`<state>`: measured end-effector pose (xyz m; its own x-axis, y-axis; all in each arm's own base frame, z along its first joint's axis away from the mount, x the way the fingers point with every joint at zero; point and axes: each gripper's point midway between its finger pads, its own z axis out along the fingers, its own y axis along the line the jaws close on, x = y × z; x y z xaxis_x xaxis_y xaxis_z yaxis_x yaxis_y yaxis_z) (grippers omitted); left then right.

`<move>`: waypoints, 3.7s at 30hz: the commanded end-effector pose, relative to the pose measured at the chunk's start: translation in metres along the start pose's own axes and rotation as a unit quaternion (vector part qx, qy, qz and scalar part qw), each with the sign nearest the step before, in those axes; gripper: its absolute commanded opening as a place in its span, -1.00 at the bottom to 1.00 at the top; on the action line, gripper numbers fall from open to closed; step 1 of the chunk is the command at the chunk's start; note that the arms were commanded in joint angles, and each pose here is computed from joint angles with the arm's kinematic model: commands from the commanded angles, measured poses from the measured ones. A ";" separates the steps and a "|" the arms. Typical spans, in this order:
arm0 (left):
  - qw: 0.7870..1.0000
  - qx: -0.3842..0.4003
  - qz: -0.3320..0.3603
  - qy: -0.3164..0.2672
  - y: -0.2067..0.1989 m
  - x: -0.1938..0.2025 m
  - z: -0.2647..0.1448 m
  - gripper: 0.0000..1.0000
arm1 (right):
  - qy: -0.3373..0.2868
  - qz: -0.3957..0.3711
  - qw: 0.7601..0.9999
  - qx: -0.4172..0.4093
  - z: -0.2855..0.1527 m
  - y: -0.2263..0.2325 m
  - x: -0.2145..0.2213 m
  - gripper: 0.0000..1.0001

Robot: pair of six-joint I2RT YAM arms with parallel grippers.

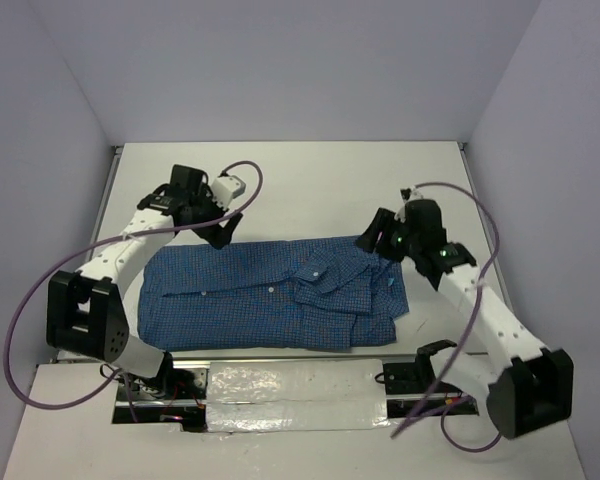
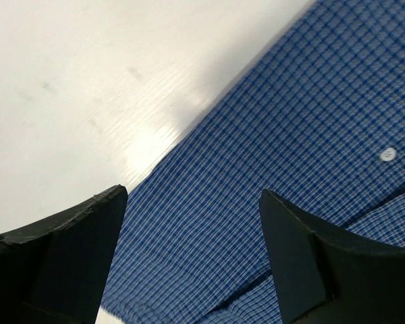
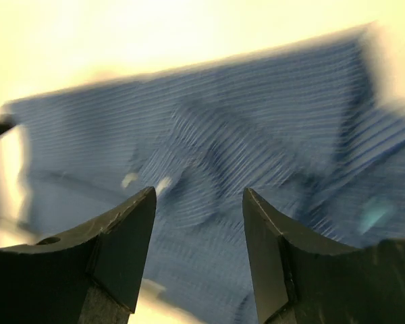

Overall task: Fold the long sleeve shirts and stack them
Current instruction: Fold the shirt

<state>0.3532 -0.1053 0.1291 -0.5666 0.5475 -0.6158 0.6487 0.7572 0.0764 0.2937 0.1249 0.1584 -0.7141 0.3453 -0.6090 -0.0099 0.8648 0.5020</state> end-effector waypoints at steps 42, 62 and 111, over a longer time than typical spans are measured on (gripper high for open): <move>0.971 -0.163 -0.171 0.026 0.111 0.084 -0.040 0.83 | 0.108 0.280 0.954 -0.018 0.064 0.043 0.118 -1.00; 0.973 -0.153 -0.169 0.029 0.113 0.083 -0.037 0.83 | 0.196 0.227 0.954 0.028 0.014 -0.022 0.172 -1.00; 0.947 -0.022 -0.298 0.119 0.117 0.173 0.007 -0.23 | 0.152 0.248 0.915 0.278 -0.052 -0.122 0.141 0.68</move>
<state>0.3385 0.0874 0.0237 -0.9299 0.0752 -0.3601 0.1305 0.9826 -0.1319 0.1817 0.0503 0.0489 -0.7312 0.6541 -0.1938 0.6080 0.7536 0.2497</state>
